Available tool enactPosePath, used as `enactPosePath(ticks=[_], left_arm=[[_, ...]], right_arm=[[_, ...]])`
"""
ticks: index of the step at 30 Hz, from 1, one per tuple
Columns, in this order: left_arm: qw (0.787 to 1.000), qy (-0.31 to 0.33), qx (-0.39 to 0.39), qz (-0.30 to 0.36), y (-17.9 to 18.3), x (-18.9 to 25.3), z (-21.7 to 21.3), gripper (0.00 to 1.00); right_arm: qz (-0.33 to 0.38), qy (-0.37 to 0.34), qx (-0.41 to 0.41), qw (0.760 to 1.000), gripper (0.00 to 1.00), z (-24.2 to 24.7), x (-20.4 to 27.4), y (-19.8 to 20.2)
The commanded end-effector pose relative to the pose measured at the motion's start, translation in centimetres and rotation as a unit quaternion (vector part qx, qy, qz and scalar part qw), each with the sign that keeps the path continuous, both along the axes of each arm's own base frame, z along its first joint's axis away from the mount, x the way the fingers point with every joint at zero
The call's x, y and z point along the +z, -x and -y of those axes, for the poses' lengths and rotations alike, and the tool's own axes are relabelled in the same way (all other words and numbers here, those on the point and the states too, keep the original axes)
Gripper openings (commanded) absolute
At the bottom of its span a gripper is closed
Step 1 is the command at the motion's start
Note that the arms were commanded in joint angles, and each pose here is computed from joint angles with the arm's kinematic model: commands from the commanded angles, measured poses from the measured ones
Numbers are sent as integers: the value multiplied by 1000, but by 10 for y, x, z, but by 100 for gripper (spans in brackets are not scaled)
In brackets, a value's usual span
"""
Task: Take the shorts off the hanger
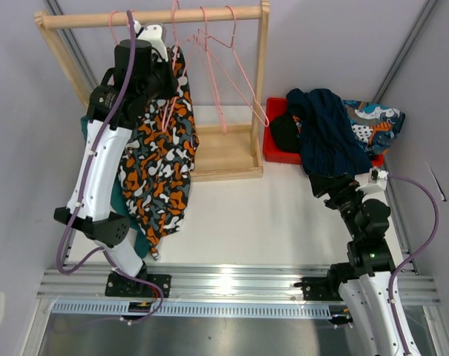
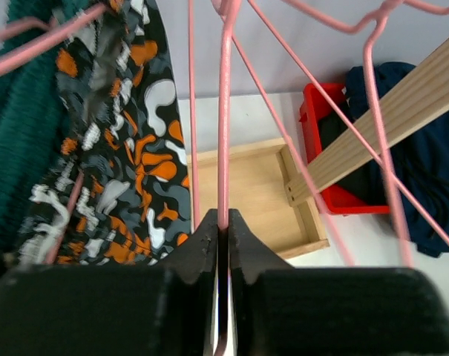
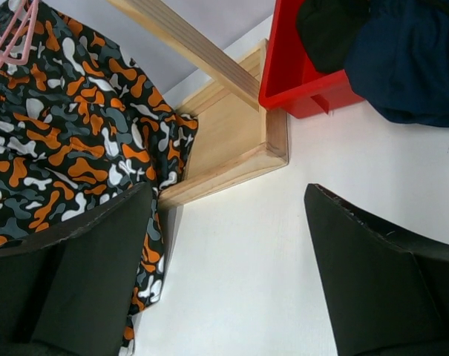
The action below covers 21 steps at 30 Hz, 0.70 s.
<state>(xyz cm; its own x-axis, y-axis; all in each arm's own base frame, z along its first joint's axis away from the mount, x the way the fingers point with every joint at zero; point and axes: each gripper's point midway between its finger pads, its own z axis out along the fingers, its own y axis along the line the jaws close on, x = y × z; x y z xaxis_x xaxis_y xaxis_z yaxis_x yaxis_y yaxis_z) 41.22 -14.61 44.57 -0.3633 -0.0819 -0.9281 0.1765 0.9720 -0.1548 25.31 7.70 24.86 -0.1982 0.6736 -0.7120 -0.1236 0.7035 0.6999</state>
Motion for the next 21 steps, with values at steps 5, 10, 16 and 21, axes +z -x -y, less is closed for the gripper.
enactPosePath(ticks=[5, 10, 16, 21], left_arm=[[999, 23, -19, 15, 17, 5, 1, 40], [998, 22, -16, 52, 60, 36, -19, 69], [994, 13, 38, 101, 93, 66, -60, 80], [993, 8, 80, 87, 85, 58, -101, 83]], right_arm=[[-16, 3, -4, 1000, 100, 1, -6, 0], [-12, 1, 1, 1000, 99, -1, 10, -1], [-14, -8, 7, 1000, 99, -2, 9, 14], [-3, -5, 6, 1000, 100, 1, 15, 31]])
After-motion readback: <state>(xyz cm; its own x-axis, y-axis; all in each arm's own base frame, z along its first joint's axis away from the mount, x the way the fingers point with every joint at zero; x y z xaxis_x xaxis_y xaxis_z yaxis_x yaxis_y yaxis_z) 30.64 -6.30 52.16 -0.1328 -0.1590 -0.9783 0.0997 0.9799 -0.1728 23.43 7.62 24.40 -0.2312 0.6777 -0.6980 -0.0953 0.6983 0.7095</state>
